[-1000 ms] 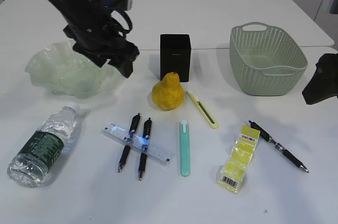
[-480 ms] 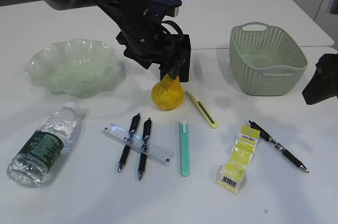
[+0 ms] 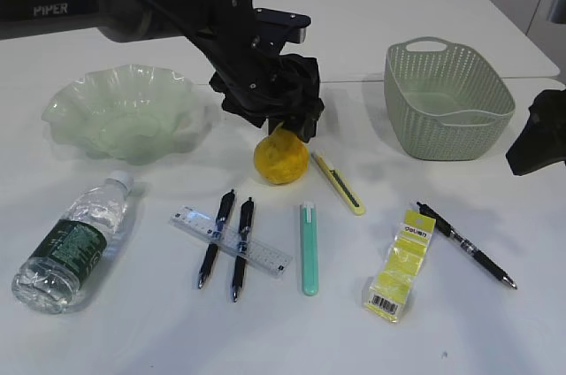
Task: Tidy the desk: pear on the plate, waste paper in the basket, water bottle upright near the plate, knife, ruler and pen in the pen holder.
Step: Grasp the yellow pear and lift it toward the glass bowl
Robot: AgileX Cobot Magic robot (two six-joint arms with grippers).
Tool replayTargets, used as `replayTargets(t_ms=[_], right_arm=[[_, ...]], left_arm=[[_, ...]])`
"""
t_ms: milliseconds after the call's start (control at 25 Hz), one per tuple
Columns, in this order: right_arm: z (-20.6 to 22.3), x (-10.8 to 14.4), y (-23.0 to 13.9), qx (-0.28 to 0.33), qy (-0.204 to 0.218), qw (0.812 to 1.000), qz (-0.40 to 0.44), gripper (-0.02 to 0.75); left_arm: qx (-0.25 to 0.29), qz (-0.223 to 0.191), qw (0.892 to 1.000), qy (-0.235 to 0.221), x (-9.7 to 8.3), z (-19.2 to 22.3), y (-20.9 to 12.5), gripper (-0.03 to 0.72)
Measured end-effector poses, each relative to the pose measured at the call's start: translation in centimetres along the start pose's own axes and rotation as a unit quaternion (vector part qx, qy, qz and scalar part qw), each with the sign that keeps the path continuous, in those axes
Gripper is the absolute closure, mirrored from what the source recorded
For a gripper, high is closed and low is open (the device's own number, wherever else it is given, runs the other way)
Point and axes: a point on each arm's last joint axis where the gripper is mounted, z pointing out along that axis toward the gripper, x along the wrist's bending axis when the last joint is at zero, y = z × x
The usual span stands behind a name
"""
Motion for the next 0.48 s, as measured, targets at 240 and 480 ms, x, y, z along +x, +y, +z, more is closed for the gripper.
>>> replayTargets(t_ms=[240, 480], right_arm=[[0.0, 0.0, 0.0, 0.001, 0.0, 1.0, 0.0, 0.237], [0.0, 0.0, 0.0, 0.002, 0.001, 1.0, 0.0, 0.237]], left_arm=[[0.01, -0.003, 1.0, 0.0, 0.2, 1.7, -0.6, 0.095], [0.012, -0.003, 1.0, 0.001, 0.2, 2.4, -0.8, 0.095]])
